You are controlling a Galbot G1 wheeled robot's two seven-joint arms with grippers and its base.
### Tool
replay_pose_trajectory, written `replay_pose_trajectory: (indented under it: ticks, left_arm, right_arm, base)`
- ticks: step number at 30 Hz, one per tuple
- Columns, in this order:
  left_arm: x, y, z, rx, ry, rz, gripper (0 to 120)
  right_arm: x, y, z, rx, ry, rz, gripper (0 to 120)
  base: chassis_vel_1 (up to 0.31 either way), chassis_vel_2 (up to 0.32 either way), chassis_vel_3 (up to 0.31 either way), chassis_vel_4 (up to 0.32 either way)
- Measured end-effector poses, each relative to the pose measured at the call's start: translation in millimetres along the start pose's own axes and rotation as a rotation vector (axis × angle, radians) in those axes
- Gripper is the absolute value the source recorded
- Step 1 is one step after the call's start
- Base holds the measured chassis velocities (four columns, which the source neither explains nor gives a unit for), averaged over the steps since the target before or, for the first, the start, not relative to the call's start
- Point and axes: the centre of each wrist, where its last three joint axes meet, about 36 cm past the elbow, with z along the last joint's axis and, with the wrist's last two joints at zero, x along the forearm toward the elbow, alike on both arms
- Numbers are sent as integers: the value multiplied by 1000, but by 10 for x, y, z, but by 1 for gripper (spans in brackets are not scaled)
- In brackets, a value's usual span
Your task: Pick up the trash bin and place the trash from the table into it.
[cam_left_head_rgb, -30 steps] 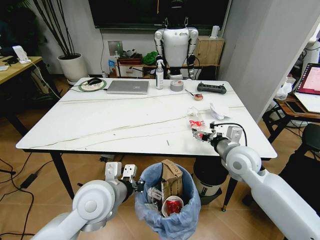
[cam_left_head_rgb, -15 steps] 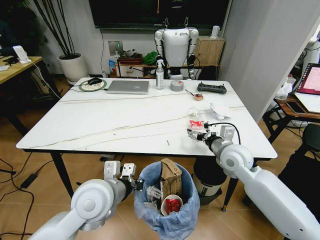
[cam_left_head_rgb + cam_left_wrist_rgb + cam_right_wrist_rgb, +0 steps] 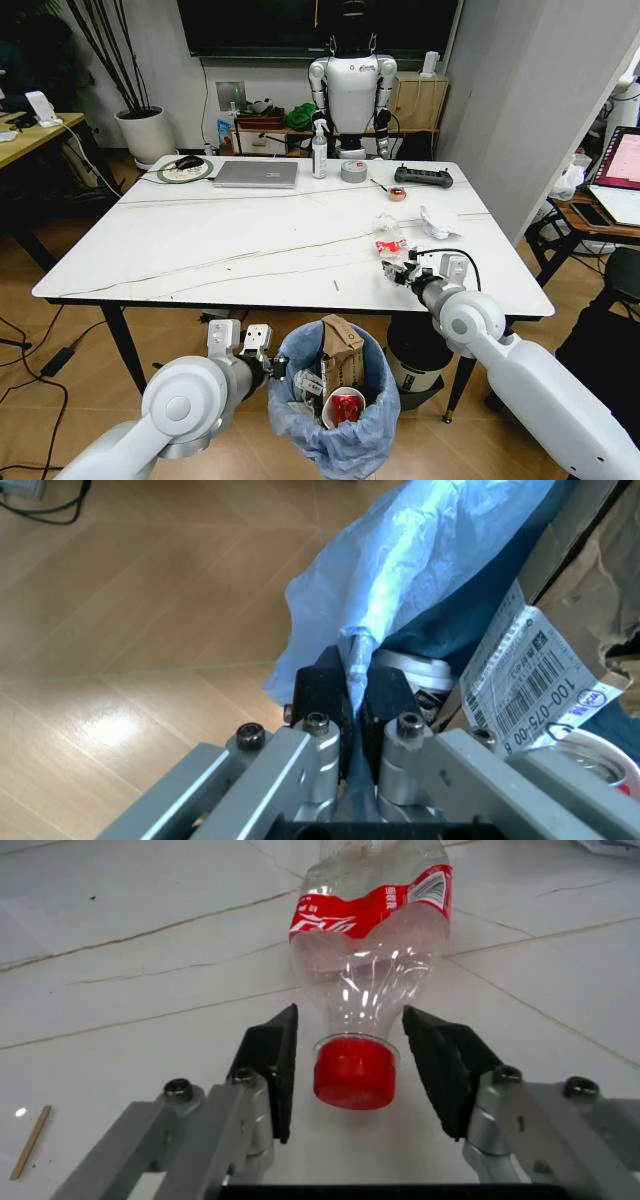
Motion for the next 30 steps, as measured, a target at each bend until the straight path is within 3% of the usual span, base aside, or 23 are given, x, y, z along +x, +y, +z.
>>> replay_pose_trajectory:
  ticks: [6,22,26,30]
  left_arm:
    - [4,-3,-3,0,-2,2,0]
    - [15,-4,-15,-2,-11,2,0]
    - [17,-1,-21,-1,-14,0,0]
    - [27,24,-47,7,-25,-7,0]
  right_arm:
    - [3,-25,76,11,4,9,22]
    - [147,-114,69,13,-46,24,21]
    - [210,-108,53,11,-73,-5,21]
    - [432,-90,17,38,-151,-133,21]
  base:
    - [0,0,0,0]
    - [0,0,0,0]
    - [0,0,0,0]
    - [0,0,0,0]
